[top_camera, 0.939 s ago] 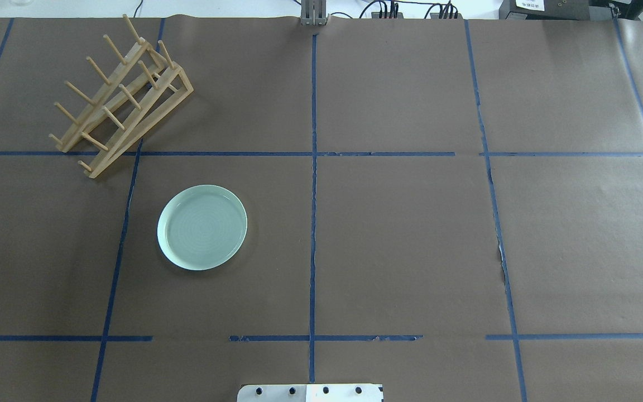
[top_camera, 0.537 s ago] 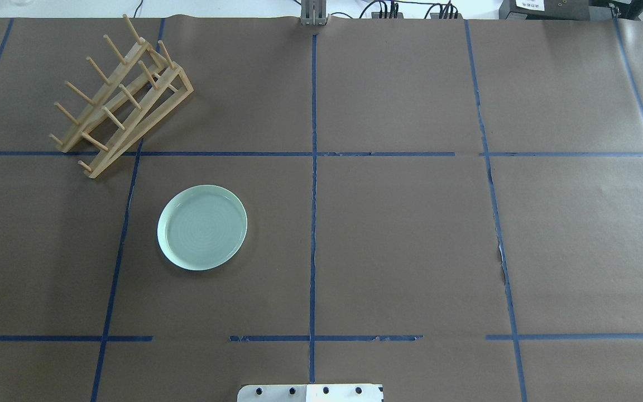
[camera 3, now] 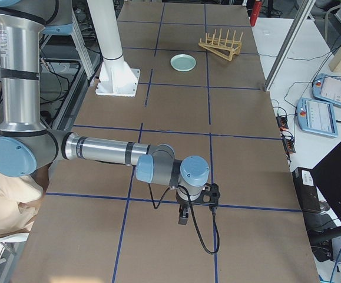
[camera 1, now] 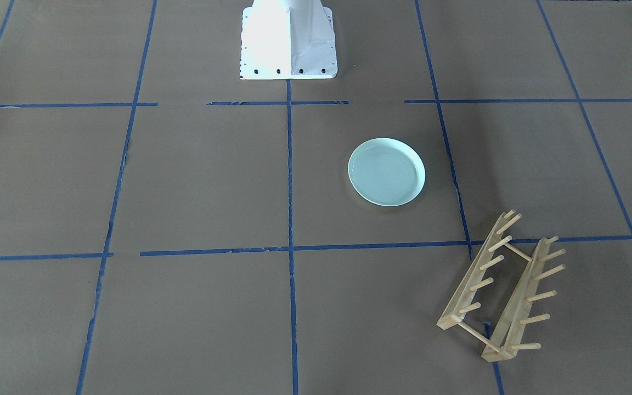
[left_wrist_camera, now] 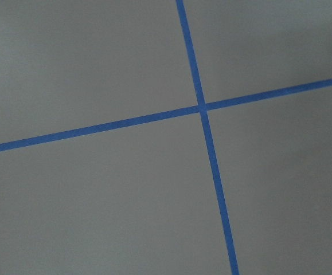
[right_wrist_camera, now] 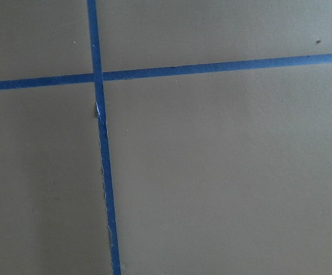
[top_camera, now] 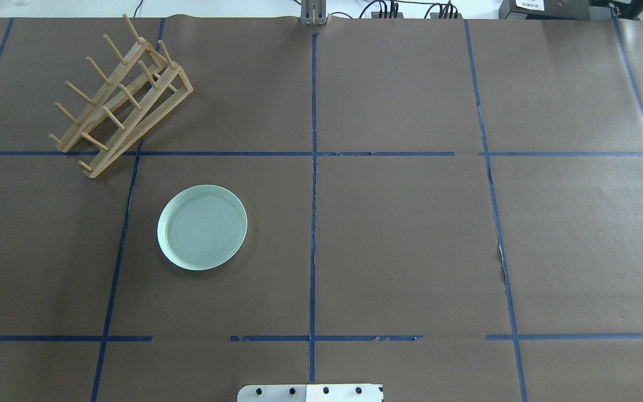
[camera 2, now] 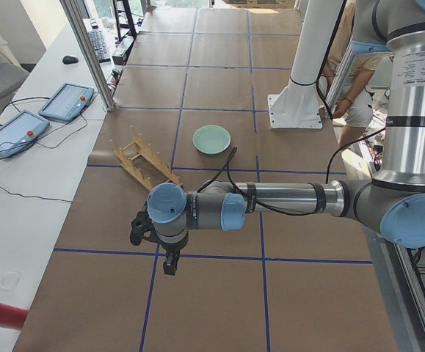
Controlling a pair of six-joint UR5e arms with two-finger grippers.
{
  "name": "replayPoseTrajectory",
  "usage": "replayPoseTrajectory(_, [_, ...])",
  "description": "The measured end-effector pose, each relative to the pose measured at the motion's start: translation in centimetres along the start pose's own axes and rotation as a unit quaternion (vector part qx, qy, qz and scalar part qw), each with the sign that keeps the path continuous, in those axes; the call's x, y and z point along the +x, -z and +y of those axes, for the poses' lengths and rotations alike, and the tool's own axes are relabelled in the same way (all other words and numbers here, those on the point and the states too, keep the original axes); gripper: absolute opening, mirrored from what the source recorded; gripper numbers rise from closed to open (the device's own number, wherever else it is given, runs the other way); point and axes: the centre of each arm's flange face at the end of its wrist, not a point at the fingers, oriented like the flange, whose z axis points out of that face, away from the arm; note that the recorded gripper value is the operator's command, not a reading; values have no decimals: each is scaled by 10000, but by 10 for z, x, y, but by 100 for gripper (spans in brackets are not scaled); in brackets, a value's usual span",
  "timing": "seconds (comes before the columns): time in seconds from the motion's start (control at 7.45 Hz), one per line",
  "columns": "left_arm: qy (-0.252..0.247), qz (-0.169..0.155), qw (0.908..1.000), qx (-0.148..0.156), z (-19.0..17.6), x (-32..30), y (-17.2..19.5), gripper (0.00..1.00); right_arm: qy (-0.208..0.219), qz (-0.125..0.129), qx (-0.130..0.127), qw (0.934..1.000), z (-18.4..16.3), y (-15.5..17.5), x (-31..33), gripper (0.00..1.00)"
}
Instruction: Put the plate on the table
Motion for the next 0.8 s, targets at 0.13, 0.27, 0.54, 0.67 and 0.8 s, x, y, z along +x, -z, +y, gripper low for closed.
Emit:
replayPoseTrajectory(0.13, [44,-24,10000,16,-1,2,2,100,0,0,0,10000,0,0,0,100])
replayPoseTrajectory(0.27, [31,-44,10000,37,-3,4,4,100,0,0,0,10000,0,0,0,100])
replayPoseTrajectory(0.54, [-76,-43,9999,133,-11,12,12,100,2,0,1,10000,0,0,0,100])
replayPoseTrajectory(0.67, [-100,-42,9998,159,-12,14,13,100,2,0,2,10000,0,0,0,100])
replayPoseTrajectory(0.8, [-111,-43,9998,172,-12,15,14,100,2,0,2,10000,0,0,0,100])
